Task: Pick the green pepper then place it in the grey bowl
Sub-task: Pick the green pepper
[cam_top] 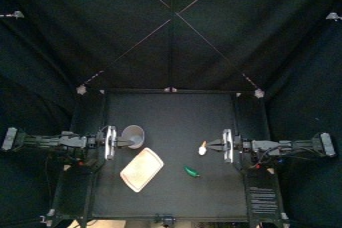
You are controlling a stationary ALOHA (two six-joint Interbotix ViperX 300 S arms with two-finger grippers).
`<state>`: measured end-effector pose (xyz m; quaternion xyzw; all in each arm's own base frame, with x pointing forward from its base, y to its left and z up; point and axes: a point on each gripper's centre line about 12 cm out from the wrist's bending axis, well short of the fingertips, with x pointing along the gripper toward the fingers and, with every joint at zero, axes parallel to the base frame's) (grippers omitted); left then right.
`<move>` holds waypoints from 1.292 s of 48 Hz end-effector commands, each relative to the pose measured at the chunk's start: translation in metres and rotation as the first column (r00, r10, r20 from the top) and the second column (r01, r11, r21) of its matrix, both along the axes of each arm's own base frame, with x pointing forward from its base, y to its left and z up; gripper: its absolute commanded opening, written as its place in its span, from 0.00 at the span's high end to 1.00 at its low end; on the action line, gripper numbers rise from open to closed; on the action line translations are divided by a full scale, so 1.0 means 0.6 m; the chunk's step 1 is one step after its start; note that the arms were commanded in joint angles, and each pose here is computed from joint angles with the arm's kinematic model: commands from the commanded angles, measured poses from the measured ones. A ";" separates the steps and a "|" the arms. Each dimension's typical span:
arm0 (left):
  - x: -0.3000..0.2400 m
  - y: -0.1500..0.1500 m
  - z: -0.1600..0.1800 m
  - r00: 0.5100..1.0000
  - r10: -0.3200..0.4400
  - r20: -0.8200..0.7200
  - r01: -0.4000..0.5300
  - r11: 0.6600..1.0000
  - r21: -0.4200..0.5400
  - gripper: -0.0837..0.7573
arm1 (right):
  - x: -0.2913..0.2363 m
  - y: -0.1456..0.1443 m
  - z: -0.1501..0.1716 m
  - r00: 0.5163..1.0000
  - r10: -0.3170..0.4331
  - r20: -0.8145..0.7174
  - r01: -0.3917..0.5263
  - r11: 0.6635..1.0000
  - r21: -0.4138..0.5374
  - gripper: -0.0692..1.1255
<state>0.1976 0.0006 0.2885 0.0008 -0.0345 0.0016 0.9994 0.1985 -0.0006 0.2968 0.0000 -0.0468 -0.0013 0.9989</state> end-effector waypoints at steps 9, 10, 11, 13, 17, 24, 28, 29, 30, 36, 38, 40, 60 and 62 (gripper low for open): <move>0.007 0.001 -0.007 0.992 0.003 -0.127 -0.004 1.000 -0.006 0.83 | 0.026 -0.005 -0.025 0.990 -0.009 -0.143 0.029 0.989 0.143 0.82; 0.007 0.001 -0.007 0.991 0.003 -0.133 -0.004 1.000 -0.005 0.83 | 0.030 -0.006 -0.028 0.988 -0.009 -0.157 0.035 0.986 0.165 0.81; 0.007 0.001 -0.007 0.990 0.003 -0.141 -0.004 1.000 -0.005 0.83 | 0.033 -0.007 -0.029 0.986 -0.011 -0.167 0.043 0.981 0.191 0.79; 0.007 0.002 -0.009 0.988 0.005 -0.151 -0.005 1.000 -0.005 0.83 | 0.041 -0.008 -0.035 0.980 -0.010 -0.200 0.061 0.967 0.247 0.75; 0.007 0.002 -0.011 0.987 0.006 -0.162 -0.007 1.000 -0.002 0.83 | 0.056 -0.008 -0.052 0.967 -0.003 -0.256 0.096 0.931 0.351 0.60; 0.006 0.004 -0.013 0.986 0.011 -0.168 -0.011 1.000 -0.004 0.83 | 0.077 0.005 -0.079 0.945 0.030 -0.327 0.121 0.894 0.431 0.28; 0.006 0.005 -0.013 0.986 0.015 -0.168 -0.016 1.000 -0.002 0.83 | 0.086 0.020 -0.091 0.932 0.065 -0.356 0.113 0.882 0.458 0.15; 0.006 0.006 -0.014 0.985 0.018 -0.169 -0.019 1.000 -0.002 0.83 | 0.088 0.026 -0.094 0.927 0.078 -0.367 0.111 0.877 0.467 0.13; 0.006 0.007 -0.014 0.985 0.021 -0.169 -0.022 1.000 -0.002 0.83 | 0.090 0.034 -0.099 0.921 0.096 -0.377 0.106 0.871 0.480 0.12; 0.005 0.013 -0.018 0.984 0.038 -0.174 -0.039 0.999 -0.002 0.83 | 0.093 0.064 -0.113 0.894 0.166 -0.417 0.110 0.819 0.563 0.13; 0.005 0.015 -0.019 0.984 0.044 -0.175 -0.045 0.999 -0.001 0.83 | 0.093 0.071 -0.121 0.880 0.184 -0.438 0.124 0.801 0.586 0.13; 0.004 0.017 -0.022 0.983 0.051 -0.179 -0.053 0.999 -0.002 0.83 | 0.093 0.078 -0.127 0.867 0.201 -0.456 0.136 0.785 0.605 0.13; 0.002 0.026 -0.032 0.978 0.078 -0.192 -0.080 0.997 0.001 0.83 | 0.133 0.107 -0.198 0.711 0.245 -0.660 0.300 0.743 0.599 0.13; 0.001 0.026 -0.034 0.978 0.078 -0.195 -0.080 0.997 0.001 0.83 | 0.141 0.110 -0.203 0.691 0.246 -0.679 0.306 0.753 0.583 0.13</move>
